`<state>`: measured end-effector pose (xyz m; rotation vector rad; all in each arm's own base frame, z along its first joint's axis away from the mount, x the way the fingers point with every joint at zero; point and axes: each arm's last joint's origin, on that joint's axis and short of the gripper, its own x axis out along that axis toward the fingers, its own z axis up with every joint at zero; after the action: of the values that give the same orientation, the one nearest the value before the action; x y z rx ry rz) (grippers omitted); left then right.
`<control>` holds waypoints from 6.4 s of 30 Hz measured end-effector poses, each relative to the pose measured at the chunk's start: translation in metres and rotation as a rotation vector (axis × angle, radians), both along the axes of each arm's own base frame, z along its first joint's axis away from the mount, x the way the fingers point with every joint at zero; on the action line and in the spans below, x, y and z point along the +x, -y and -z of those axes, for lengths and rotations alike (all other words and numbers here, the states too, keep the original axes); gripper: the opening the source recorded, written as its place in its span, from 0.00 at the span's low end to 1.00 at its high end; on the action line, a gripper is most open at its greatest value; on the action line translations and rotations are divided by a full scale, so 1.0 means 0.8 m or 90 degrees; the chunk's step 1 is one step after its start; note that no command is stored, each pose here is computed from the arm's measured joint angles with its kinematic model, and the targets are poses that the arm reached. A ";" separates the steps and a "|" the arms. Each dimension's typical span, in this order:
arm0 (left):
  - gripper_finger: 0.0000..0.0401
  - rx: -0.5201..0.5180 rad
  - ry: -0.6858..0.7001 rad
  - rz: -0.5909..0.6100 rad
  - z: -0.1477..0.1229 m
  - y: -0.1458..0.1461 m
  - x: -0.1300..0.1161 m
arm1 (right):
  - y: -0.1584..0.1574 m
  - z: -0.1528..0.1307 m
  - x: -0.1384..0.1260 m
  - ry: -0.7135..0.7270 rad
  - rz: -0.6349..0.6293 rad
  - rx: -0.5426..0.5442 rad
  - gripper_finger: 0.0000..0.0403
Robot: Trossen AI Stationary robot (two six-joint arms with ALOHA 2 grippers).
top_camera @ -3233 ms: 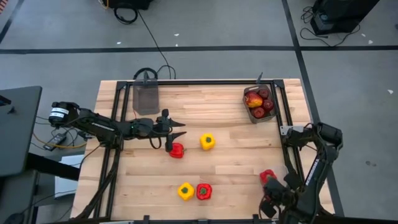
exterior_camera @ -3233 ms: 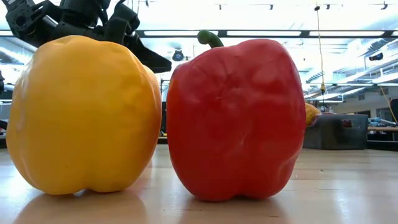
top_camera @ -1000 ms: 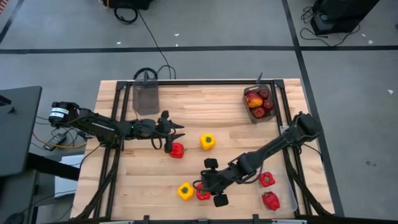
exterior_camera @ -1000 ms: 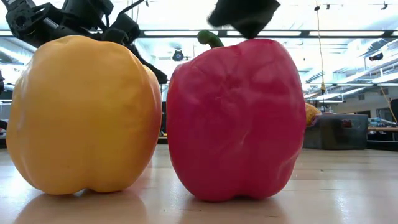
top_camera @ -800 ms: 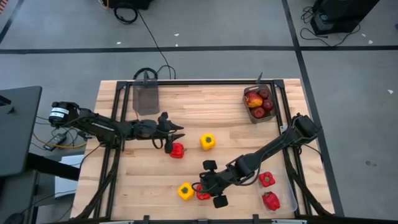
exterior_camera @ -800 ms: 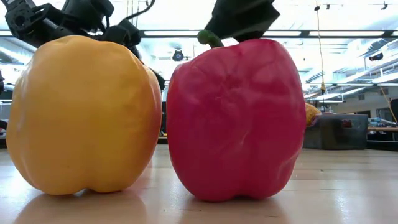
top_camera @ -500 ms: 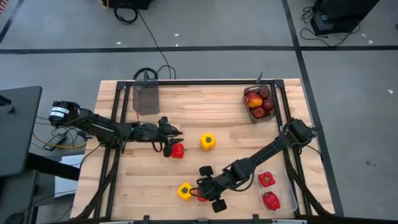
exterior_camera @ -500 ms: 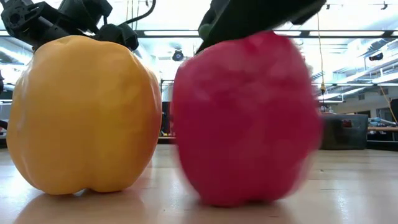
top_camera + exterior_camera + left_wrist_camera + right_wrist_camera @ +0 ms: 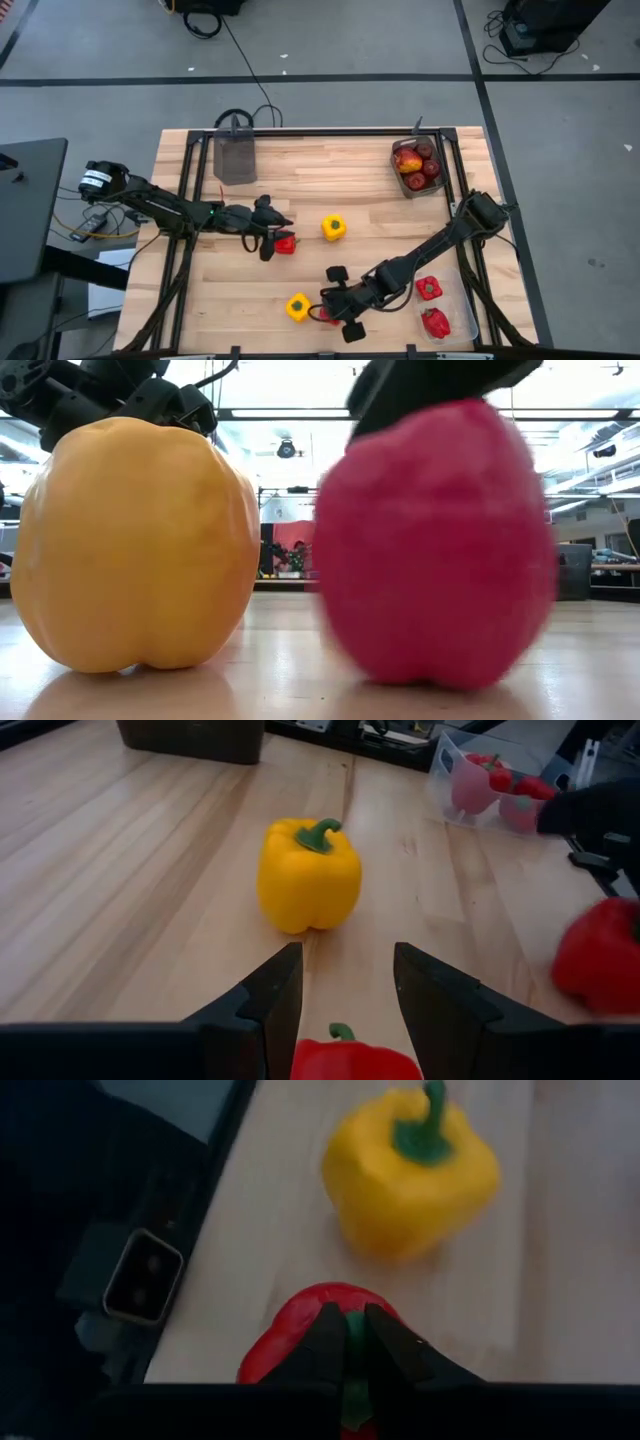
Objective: Sort produce into baskets
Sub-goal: Put the bottom red bell pepper into the transparent bin, then put the red bell pepper into the transparent bin
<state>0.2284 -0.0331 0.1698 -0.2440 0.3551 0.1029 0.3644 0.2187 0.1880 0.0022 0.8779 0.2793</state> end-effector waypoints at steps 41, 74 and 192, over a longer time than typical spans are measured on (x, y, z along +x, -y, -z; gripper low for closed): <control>0.41 0.020 0.031 0.006 -0.005 0.011 0.000 | -0.055 -0.085 -0.296 -0.133 0.604 -0.028 0.07; 0.41 0.026 0.032 0.042 -0.010 0.012 -0.003 | -0.022 -0.039 -0.280 0.002 0.712 -0.037 0.49; 0.75 0.074 0.041 0.261 -0.015 0.074 0.029 | 0.020 -0.012 -0.009 0.309 0.551 0.147 0.06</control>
<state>0.2514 -0.0923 0.1821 -0.0558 0.3280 -0.2871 0.3573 0.2024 0.1975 0.4996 0.2994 -0.4221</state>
